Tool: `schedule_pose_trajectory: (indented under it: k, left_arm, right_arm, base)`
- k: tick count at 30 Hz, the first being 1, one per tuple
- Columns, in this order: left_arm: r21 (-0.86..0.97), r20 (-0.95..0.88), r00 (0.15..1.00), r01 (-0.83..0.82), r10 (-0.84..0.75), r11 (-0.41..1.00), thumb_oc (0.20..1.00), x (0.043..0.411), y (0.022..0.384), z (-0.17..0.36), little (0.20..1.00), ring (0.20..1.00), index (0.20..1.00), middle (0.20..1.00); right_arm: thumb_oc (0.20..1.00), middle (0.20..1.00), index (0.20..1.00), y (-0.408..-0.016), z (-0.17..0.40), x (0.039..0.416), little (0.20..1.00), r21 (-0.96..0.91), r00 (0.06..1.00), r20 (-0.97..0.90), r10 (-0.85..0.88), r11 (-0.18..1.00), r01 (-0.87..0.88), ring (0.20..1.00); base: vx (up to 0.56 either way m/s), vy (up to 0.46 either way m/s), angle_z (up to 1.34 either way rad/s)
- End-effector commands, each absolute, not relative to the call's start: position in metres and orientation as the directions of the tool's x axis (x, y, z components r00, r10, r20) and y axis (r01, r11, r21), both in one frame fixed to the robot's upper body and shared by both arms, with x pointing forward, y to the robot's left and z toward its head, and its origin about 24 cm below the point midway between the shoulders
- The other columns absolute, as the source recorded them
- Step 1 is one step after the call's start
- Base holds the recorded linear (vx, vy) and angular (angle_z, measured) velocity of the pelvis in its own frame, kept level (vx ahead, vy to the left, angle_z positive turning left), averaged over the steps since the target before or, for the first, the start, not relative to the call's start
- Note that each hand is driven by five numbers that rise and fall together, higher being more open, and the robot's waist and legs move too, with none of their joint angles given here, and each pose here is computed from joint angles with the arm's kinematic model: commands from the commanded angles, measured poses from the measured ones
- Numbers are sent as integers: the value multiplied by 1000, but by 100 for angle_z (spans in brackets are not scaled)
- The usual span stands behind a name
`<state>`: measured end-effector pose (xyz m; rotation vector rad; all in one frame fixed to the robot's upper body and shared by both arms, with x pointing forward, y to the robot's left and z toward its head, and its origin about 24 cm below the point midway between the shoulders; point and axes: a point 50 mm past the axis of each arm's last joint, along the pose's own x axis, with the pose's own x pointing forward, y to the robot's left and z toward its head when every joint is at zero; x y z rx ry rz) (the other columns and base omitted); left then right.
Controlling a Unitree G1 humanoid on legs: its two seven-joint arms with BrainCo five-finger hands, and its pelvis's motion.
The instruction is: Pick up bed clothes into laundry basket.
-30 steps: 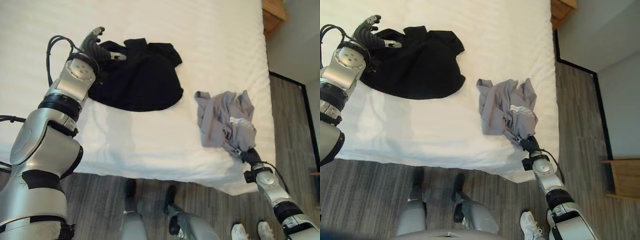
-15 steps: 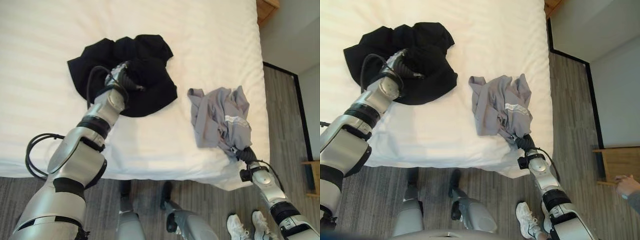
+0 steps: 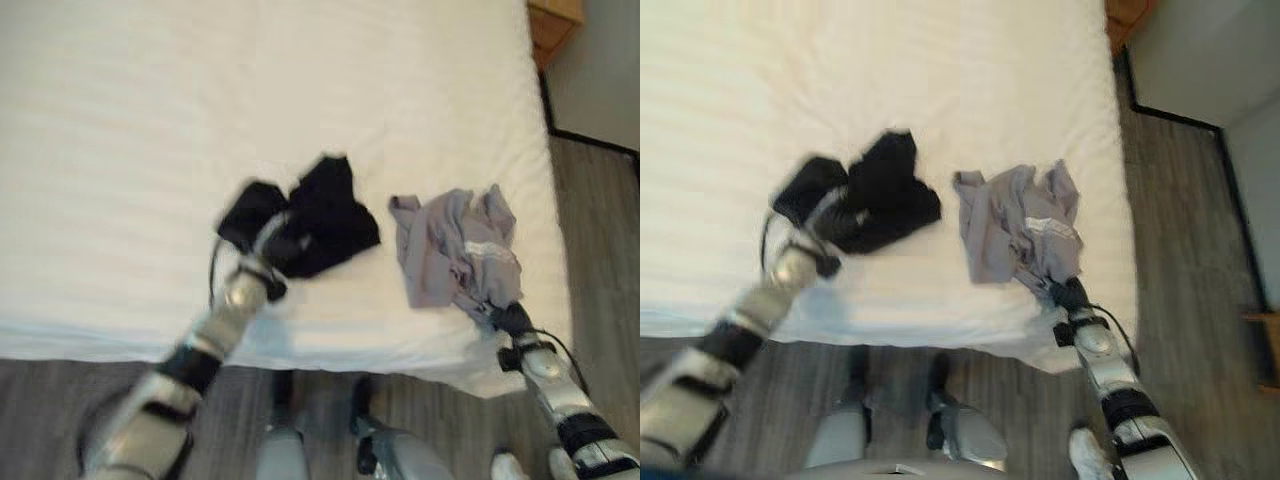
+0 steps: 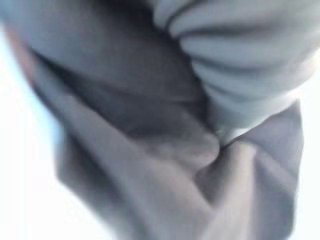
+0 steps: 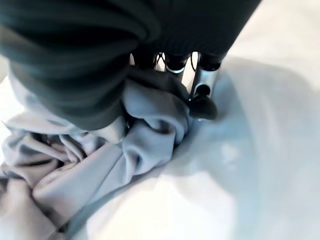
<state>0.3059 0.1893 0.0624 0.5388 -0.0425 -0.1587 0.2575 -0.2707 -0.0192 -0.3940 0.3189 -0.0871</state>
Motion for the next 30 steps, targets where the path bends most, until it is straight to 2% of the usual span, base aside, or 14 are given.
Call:
schedule_pose_trajectory:
  k: [1, 2, 3, 5, 6, 7, 8, 9, 10, 12, 15, 21, 30]
  left_arm:
    - [264, -54, 997, 59, -46, 963, 200, 287, 218, 43, 200, 200, 200, 200]
    - [172, -62, 998, -17, 28, 985, 200, 273, 229, 35, 200, 200, 200, 200]
    - [22, -70, 984, -162, 163, 987, 200, 249, 245, 25, 200, 200, 200, 200]
    - [-19, -78, 975, -212, 210, 977, 200, 236, 251, 22, 200, 200, 200, 200]
    - [-19, -79, 975, -212, 210, 977, 200, 235, 251, 22, 200, 200, 200, 200]
    - [-38, -68, 964, -259, 256, 965, 200, 227, 257, 22, 200, 200, 200, 200]
    - [-44, -59, 963, -264, 261, 964, 200, 226, 257, 24, 200, 200, 200, 200]
    - [-44, -61, 963, -264, 261, 964, 200, 226, 257, 24, 200, 200, 200, 200]
    - [-62, -25, 962, -272, 270, 960, 200, 225, 256, 30, 200, 200, 200, 200]
    - [-104, 10, 961, -274, 276, 956, 200, 225, 252, 37, 200, 200, 200, 200]
    - [-122, 24, 973, -227, 231, 966, 200, 228, 240, 40, 200, 200, 200, 200]
    - [-192, -19, 996, -94, 92, 977, 200, 228, 208, 30, 200, 200, 200, 200]
    - [-177, -62, 992, -115, 105, 977, 200, 210, 217, 21, 200, 200, 200, 200]
  right_arm:
    - [200, 200, 200, -252, -86, 183, 200, -302, 784, -613, -98, 946, -118, 200]
    - [200, 200, 200, -257, -81, 184, 200, -269, 805, -582, -120, 962, -51, 200]
    - [200, 200, 200, -253, -53, 201, 200, -136, 894, -431, -127, 988, 75, 200]
    - [200, 200, 200, -252, -36, 208, 200, -84, 931, -346, -117, 992, 94, 200]
    - [200, 200, 200, -252, -36, 208, 200, -84, 931, -346, -117, 992, 94, 200]
    - [200, 200, 200, -243, -4, 223, 200, -23, 978, -197, -64, 998, 61, 200]
    - [200, 200, 200, -238, 9, 229, 200, 3, 990, -133, -39, 999, 40, 200]
    - [200, 200, 200, -238, 9, 229, 200, 3, 990, -134, -39, 999, 40, 200]
    - [200, 200, 200, -225, 40, 240, 200, 47, 1000, 8, 28, 998, -28, 200]
    - [200, 200, 200, -211, 63, 244, 200, 102, 988, 126, 90, 989, -103, 200]
    - [200, 200, 200, -196, 63, 244, 200, 168, 982, 134, 135, 973, -157, 200]
    - [200, 200, 200, -166, 28, 228, 200, 357, 973, 3, 229, 909, -215, 200]
    - [200, 200, 200, -183, 16, 216, 200, 323, 984, -58, 169, 936, -142, 200]
  base:
    - [132, 28, 9]
    - [152, 20, 22]
    - [104, 13, 28]
    - [67, -1, 16]
    - [50, -5, 15]
    - [51, 6, 24]
    - [60, 3, 26]
    - [48, -11, 25]
    - [11, -19, 22]
    - [2, -23, 18]
    - [18, -22, 23]
    - [2, -22, 8]
    - [-8, -11, -8]
